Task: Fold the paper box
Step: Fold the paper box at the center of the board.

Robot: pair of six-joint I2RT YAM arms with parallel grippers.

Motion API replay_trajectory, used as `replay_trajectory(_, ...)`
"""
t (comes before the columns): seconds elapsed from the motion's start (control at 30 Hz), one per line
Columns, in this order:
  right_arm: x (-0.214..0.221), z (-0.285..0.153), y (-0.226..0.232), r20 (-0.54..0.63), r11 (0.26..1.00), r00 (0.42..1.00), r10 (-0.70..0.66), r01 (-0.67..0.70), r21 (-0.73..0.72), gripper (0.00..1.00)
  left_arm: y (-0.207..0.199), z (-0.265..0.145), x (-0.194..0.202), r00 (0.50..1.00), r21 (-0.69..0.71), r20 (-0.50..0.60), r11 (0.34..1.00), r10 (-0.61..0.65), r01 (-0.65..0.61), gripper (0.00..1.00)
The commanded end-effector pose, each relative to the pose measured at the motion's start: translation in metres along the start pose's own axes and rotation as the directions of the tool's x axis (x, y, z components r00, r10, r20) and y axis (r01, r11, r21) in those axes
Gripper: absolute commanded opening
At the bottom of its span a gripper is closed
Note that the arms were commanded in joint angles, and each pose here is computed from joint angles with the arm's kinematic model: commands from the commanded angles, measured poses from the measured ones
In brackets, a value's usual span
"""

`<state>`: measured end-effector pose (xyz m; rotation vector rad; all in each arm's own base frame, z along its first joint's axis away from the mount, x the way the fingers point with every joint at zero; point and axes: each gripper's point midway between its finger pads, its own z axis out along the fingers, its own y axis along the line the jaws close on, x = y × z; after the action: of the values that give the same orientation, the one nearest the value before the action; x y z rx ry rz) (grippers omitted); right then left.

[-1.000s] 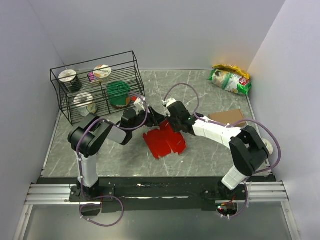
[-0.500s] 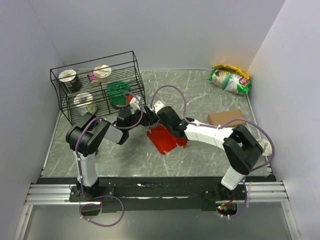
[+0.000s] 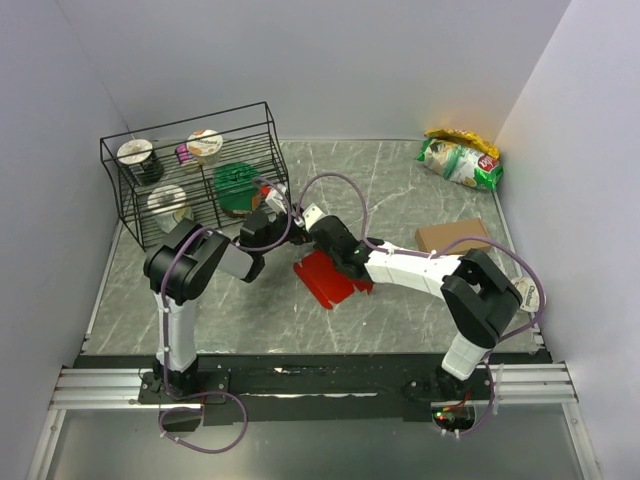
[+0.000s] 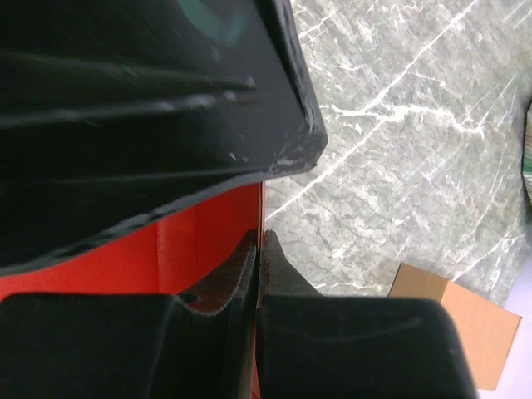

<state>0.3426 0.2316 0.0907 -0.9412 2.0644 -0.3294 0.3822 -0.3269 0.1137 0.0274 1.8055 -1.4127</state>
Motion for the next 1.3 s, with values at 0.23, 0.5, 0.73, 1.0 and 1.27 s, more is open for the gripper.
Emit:
replay_trajectory(0.23, -0.006, 0.007, 0.000, 0.008, 0.999, 1.000, 0.016, -0.016, 0.036, 0.00, -0.012, 0.006, 0.026, 0.997, 0.045, -0.073, 0.999, -0.017, 0.020, 0.64)
replay_trajectory(0.5, -0.005, 0.006, 0.002, 0.013, 0.999, 0.999, 0.032, -0.032, 0.021, 0.08, 0.001, 0.010, 0.030, 0.997, 0.000, -0.074, 0.999, -0.037, 0.037, 0.44)
replay_trajectory(0.73, -0.006, -0.004, 0.008, 0.024, 0.996, 0.996, 0.086, -0.085, -0.033, 0.47, 0.015, 0.011, 0.035, 0.996, -0.054, -0.090, 0.998, -0.024, 0.019, 0.36)
replay_trajectory(1.0, -0.010, -0.019, 0.011, 0.039, 0.983, 0.986, 0.164, -0.160, -0.095, 0.73, 0.022, 0.011, 0.043, 0.994, -0.078, -0.106, 0.997, -0.015, 0.006, 0.34)
replay_trajectory(1.27, -0.024, -0.049, -0.011, 0.000, 0.867, 0.908, 0.419, -0.400, -0.298, 0.82, 0.024, 0.009, 0.049, 0.994, -0.092, -0.112, 0.996, 0.005, -0.016, 0.33)
